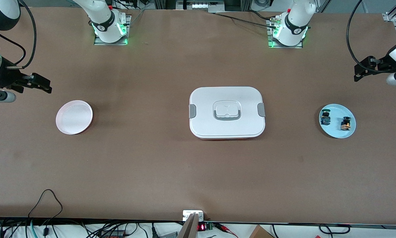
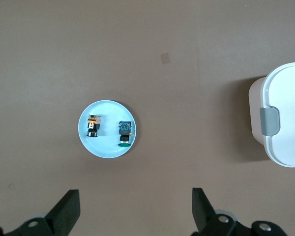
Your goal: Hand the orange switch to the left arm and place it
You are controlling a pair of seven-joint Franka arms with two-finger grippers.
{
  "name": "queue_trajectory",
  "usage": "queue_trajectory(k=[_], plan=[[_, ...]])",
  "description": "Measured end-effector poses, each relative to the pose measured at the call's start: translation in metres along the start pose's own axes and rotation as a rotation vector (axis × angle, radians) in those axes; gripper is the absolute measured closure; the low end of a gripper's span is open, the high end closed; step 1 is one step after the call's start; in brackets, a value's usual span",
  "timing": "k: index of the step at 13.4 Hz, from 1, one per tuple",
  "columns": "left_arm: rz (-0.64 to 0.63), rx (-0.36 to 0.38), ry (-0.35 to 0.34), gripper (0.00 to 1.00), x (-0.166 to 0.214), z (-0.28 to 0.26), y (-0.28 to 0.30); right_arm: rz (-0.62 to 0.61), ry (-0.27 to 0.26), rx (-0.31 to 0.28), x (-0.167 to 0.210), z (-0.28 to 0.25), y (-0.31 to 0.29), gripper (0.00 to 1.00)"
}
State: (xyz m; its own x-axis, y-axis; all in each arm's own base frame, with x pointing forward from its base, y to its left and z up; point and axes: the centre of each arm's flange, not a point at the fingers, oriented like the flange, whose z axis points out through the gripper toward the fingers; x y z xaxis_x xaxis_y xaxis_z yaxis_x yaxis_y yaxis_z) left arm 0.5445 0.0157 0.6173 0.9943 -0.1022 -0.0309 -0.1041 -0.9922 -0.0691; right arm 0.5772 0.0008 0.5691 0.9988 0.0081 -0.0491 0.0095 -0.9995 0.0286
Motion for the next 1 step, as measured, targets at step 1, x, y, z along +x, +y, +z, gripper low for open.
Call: queue_trajectory(k=[1], plan=[[-0.002, -0.001, -0.001, 0.0, -0.0003, 0.0001, -0.0011, -0.001, 0.0, 0.0, 0.0, -0.0001, -0.0004, 0.0]])
